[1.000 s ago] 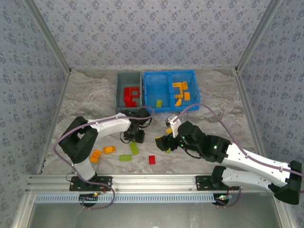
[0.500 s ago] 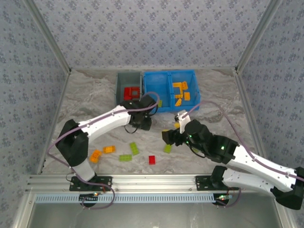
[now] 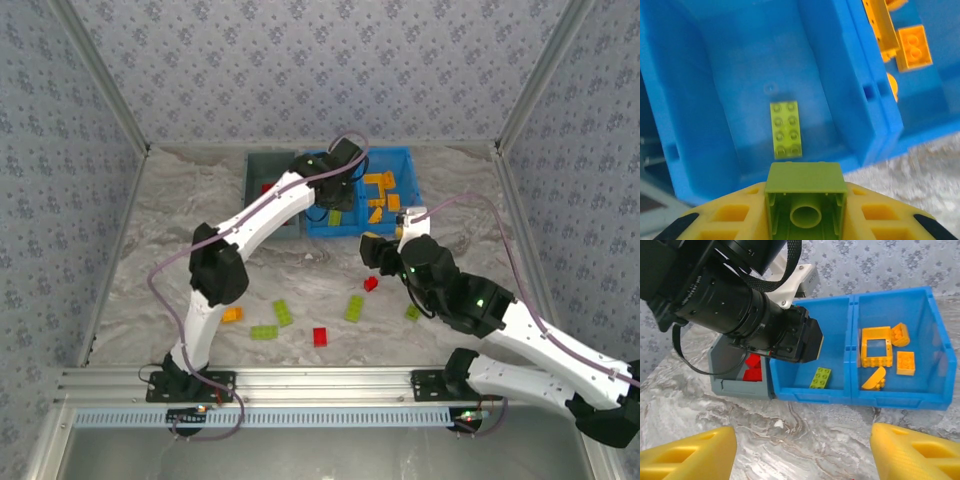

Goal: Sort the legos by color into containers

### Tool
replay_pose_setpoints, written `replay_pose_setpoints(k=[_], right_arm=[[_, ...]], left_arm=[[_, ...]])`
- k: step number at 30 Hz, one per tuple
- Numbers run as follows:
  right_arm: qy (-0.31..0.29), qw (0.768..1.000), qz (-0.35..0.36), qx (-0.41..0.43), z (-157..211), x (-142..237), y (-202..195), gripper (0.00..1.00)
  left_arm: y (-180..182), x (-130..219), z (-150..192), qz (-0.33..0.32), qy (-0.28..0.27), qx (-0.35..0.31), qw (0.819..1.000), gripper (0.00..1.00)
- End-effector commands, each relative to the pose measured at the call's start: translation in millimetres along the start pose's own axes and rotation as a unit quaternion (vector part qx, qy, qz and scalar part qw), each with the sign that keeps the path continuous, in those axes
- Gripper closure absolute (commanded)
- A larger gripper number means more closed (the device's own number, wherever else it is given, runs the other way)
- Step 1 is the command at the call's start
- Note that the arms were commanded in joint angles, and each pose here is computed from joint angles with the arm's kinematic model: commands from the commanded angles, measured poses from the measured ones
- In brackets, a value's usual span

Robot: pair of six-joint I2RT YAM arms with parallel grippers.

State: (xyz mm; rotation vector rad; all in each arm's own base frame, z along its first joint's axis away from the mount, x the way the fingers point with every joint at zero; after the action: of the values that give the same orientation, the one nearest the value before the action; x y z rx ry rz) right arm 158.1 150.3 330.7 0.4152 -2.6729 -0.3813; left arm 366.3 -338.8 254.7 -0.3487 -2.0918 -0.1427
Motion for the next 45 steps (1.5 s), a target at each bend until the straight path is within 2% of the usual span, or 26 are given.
replay_pose_setpoints(k=[1, 6, 12, 20, 22, 26, 29, 32, 36, 38, 41, 45], right_arm=[[-0.014, 0.999, 0.025, -0.02, -5, 3, -6, 0.27], [-0.009, 0.999, 0.026, -0.025, 0, 2, -9, 0.27], [-0.002, 0.999, 0.028, -0.028, 3, 2, -11, 0.27], [0.009, 0.999, 0.028, -0.027, 10, 1, -14, 0.27], [0.013, 0.999, 0.029, -0.028, 13, 1, -15, 0.26], [0.02, 0.999, 0.03, -0.029, 17, -1, -16, 0.25], [0.025, 0.999, 0.029, -0.024, 18, -2, -17, 0.25], [0.034, 0.999, 0.019, -0.013, 19, -3, -16, 0.25], [0.065, 0.998, -0.012, 0.016, 24, -9, -13, 0.25], [0.09, 0.995, -0.037, 0.034, 30, -17, -9, 0.25], [0.133, 0.979, -0.125, 0.091, 45, -29, 10, 0.25], [0.179, 0.937, -0.207, 0.216, 83, -50, 57, 0.25]], left_arm=[[9, -1, -2, -0.036, 0.017, 0.005, 0.999, 0.69], [19, -26, -7, -0.044, 0.023, 0.029, 0.998, 0.69], [22, -63, 6, -0.074, 0.055, 0.04, 0.995, 0.73], [19, -92, 14, -0.083, 0.075, 0.047, 0.993, 0.7], [19, -95, 16, -0.084, 0.079, 0.047, 0.992, 0.67], [18, -90, 14, -0.079, 0.079, 0.049, 0.993, 0.42], [15, -71, 5, -0.072, 0.062, 0.05, 0.994, 0.35], [10, -39, -7, -0.056, 0.029, 0.051, 0.997, 0.33], [10, 16, -22, -0.035, -0.023, 0.07, 0.997, 0.29], [16, 58, -30, -0.02, -0.057, 0.098, 0.993, 0.28], [30, 125, -26, -0.007, -0.113, 0.133, 0.985, 0.25], [62, 192, 16, 0.003, -0.166, 0.171, 0.971, 0.23]])
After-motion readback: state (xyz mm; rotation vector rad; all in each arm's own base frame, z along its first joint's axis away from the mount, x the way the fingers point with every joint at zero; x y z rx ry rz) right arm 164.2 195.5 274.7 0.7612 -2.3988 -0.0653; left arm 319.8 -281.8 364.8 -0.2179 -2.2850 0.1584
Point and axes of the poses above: each hand's point on the last joint's axis, 136 mm out from that joint toward the fingers, its own x axis back along the fingers, its own y axis along the line the jaws close on, z = x × y, the point moved 9 cm from there along x, back along the fingers, and after that the axes turned 4 degrees about -x, right-handed, at the moved point
